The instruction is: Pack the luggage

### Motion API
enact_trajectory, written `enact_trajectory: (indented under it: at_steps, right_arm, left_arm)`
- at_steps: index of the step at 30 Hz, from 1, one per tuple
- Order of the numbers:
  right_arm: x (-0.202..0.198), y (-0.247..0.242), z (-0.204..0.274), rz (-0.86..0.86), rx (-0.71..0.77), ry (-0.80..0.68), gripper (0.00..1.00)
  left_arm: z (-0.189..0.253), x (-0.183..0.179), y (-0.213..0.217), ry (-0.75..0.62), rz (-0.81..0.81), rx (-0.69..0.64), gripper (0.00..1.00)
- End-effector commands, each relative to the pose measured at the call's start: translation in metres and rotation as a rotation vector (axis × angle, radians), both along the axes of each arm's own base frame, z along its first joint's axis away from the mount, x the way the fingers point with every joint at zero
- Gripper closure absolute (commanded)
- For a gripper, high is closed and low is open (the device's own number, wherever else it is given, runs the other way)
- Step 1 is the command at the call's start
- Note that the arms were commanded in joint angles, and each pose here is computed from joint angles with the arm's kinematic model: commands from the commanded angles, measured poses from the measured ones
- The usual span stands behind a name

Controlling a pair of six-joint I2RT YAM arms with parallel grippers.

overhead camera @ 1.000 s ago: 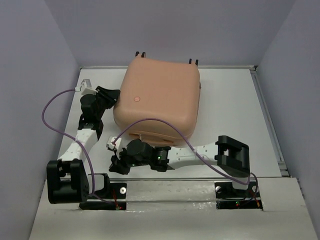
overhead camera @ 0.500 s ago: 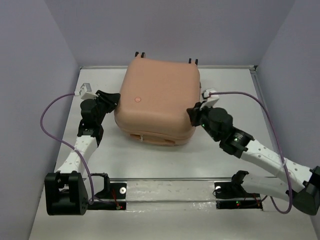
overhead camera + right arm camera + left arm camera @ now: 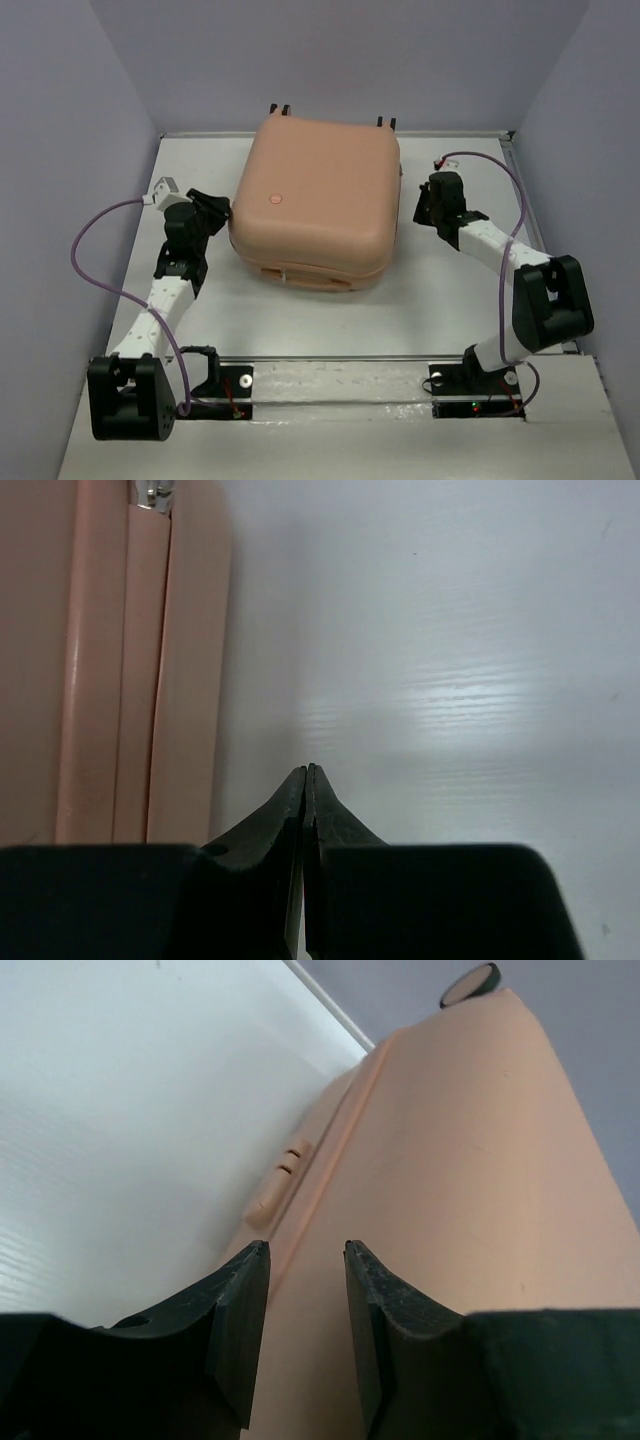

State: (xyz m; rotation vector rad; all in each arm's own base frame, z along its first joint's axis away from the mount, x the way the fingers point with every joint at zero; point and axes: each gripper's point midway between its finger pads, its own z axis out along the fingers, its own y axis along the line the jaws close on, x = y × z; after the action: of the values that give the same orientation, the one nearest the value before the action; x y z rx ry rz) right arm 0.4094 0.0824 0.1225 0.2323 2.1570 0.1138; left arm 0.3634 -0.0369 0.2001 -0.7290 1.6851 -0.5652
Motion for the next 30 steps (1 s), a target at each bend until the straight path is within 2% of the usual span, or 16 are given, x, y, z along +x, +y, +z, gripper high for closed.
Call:
enact_trajectory:
  at_steps: [1, 4, 5, 7, 9, 13, 18, 19, 20, 22, 24, 25, 27, 28, 29, 30]
  right_arm:
    - [0.030, 0.026, 0.034, 0.088, 0.090, -0.083, 0.93]
    - [0.039, 0.038, 0.030, 0.128, 0.125, -0.092, 0.93]
    - [0.041, 0.041, 0.029, 0.139, 0.133, -0.092, 0.93]
    - [0.045, 0.051, 0.028, 0.176, 0.161, -0.098, 0.93]
    - [0.048, 0.060, 0.025, 0.215, 0.185, -0.089, 0.93]
    - [0.061, 0.068, 0.022, 0.243, 0.196, -0.085, 0.93]
    - [0.085, 0.090, 0.047, 0.334, 0.243, -0.159, 0.93]
    - [0.087, 0.100, 0.044, 0.382, 0.261, -0.150, 0.93]
    - [0.098, 0.107, 0.062, 0.413, 0.276, -0.189, 0.93]
    - [0.110, 0.124, 0.056, 0.488, 0.310, -0.176, 0.93]
    - [0.120, 0.149, 0.084, 0.617, 0.374, -0.219, 0.93]
    - [0.122, 0.163, 0.069, 0.678, 0.433, -0.174, 0.93]
    - [0.134, 0.184, 0.079, 0.760, 0.530, -0.165, 0.92]
    - [0.137, 0.191, 0.081, 0.786, 0.566, -0.157, 0.89]
    - [0.141, 0.196, 0.083, 0.801, 0.600, -0.148, 0.82]
    - [0.146, 0.200, 0.086, 0.805, 0.628, -0.143, 0.77]
  left_arm:
    - [0.040, 0.029, 0.029, -0.049, 0.110, 0.056, 0.53]
    - [0.023, 0.053, 0.033, 0.011, 0.080, 0.028, 0.52]
    - [0.002, 0.060, 0.020, 0.062, 0.008, 0.008, 0.52]
    - [-0.020, 0.062, 0.011, 0.100, -0.033, -0.028, 0.52]
    - [-0.044, 0.058, 0.001, 0.126, -0.066, -0.055, 0.52]
    - [-0.056, 0.050, -0.027, 0.138, -0.115, -0.026, 0.52]
    - [-0.070, 0.036, -0.054, 0.165, -0.167, -0.015, 0.53]
    - [-0.073, 0.029, -0.058, 0.163, -0.170, -0.021, 0.53]
    - [-0.073, 0.023, -0.069, 0.157, -0.191, -0.019, 0.53]
    - [-0.077, 0.007, -0.082, 0.151, -0.214, -0.010, 0.54]
    - [-0.079, -0.014, -0.104, 0.146, -0.252, -0.006, 0.54]
    - [-0.079, -0.021, -0.110, 0.140, -0.257, -0.005, 0.55]
    - [-0.083, -0.048, -0.132, 0.139, -0.325, 0.005, 0.55]
    - [-0.086, -0.057, -0.137, 0.141, -0.338, 0.001, 0.55]
    - [-0.077, -0.064, -0.138, 0.108, -0.334, -0.007, 0.56]
    - [-0.089, -0.071, -0.138, 0.138, -0.331, 0.009, 0.56]
